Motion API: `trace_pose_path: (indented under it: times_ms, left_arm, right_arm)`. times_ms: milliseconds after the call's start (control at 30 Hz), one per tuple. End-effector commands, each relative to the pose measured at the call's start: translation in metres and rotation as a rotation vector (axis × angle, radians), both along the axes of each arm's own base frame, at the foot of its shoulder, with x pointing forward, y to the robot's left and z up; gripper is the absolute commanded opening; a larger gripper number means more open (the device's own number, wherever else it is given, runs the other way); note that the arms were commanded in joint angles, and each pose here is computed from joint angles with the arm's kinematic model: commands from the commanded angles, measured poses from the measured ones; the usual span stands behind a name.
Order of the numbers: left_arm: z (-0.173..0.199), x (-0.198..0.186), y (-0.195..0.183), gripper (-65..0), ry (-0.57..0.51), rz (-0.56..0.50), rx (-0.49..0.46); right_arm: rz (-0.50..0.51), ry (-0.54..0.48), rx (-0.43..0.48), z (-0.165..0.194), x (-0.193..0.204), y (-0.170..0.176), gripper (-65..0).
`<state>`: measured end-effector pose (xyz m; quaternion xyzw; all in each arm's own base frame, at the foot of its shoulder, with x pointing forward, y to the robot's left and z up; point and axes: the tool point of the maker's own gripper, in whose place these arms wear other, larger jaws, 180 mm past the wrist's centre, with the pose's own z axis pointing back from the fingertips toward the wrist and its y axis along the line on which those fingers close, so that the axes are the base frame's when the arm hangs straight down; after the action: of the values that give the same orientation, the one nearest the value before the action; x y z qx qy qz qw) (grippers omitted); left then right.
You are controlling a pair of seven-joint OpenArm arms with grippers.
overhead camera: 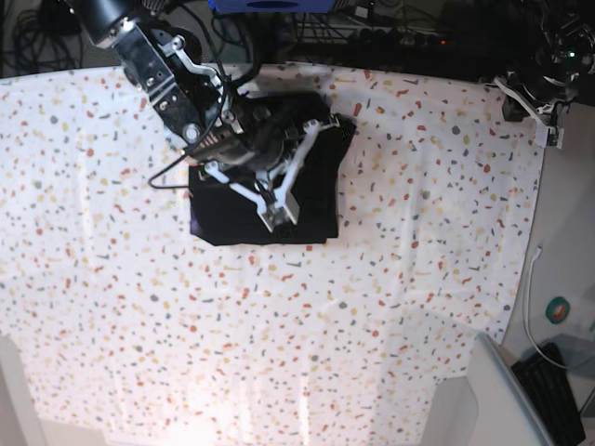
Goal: Layout the t-shirt on the table in an organized manner, then fold the t-shirt properly
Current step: 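Press the folded bundle flat with the right gripper, then withdraw, then grasp the bundle with the left gripper and fold it over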
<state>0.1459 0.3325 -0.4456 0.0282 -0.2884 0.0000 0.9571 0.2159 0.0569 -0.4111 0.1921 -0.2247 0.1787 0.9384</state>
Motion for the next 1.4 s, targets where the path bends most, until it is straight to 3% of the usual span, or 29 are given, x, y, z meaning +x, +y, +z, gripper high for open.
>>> trace_pose_path:
  times_ms: [0,133,300,533,700,767,900,933,1000,1100,1133,1233,1367]
  left_arm:
    - [0.013,0.007,0.012,-65.0,-0.03,-0.022,0.032]
    - [0.012,0.006,0.025,-65.0,-0.004,-0.038,0.048]
    - [0.013,0.009,0.022,-65.0,-0.011,-0.056,0.04]
    - [-0.004,0.011,-0.012,-65.0,0.031,-0.148,-0.005]
    - [0.002,0.021,-0.029,-65.0,-0.013,-0.16,-0.025]
    - [0.018,0.034,-0.043,-65.0,-0.066,-0.191,-0.011]
    - [0.054,0.053,-0.081,-65.0,-0.141,-0.281,0.016]
    - [0.062,0.059,-0.09,-62.5,-0.156,-0.29,0.004]
    - [0.071,0.071,-0.101,-40.5,-0.182,-0.289,-0.049]
    - [0.077,0.092,-0.121,-6.7,-0.252,-0.264,-0.227]
    - [0.077,0.1,-0.134,0.0,-0.275,-0.268,-0.307]
    - [0.067,0.123,-0.174,0.0,-0.28,-0.318,-0.477]
    - [0.038,0.141,-0.22,0.0,-0.196,-0.365,-0.6]
  right_arm:
    - [-0.014,-0.038,0.025,0.006,0.01,0.004,-65.0]
    - [-0.035,0.0,-0.018,-0.03,0.009,-0.001,-65.0]
    - [-0.052,-0.008,-0.042,-0.045,0.033,0.004,-65.0]
    - [-0.026,-0.073,0.007,0.005,0.051,0.013,-65.0]
    - [-0.004,-0.121,0.035,0.035,0.044,0.009,-65.0]
    - [-0.041,-0.147,0.036,0.043,0.048,-0.008,-65.0]
    - [-0.229,-0.141,-0.006,0.037,0.064,-0.074,-65.0]
    - [-0.263,-0.142,-0.03,0.034,0.067,-0.092,-65.0]
    - [-0.299,-0.137,-0.064,0.029,0.066,-0.114,-65.0]
    - [-0.33,-0.125,-0.108,0.022,0.062,-0.139,-65.0]
    - [-0.337,-0.119,-0.122,0.019,0.059,-0.146,-65.0]
    - [-0.363,-0.107,-0.148,0.015,0.054,-0.163,-65.0]
    - [-0.404,-0.09,-0.159,0.01,0.048,-0.177,-65.0]
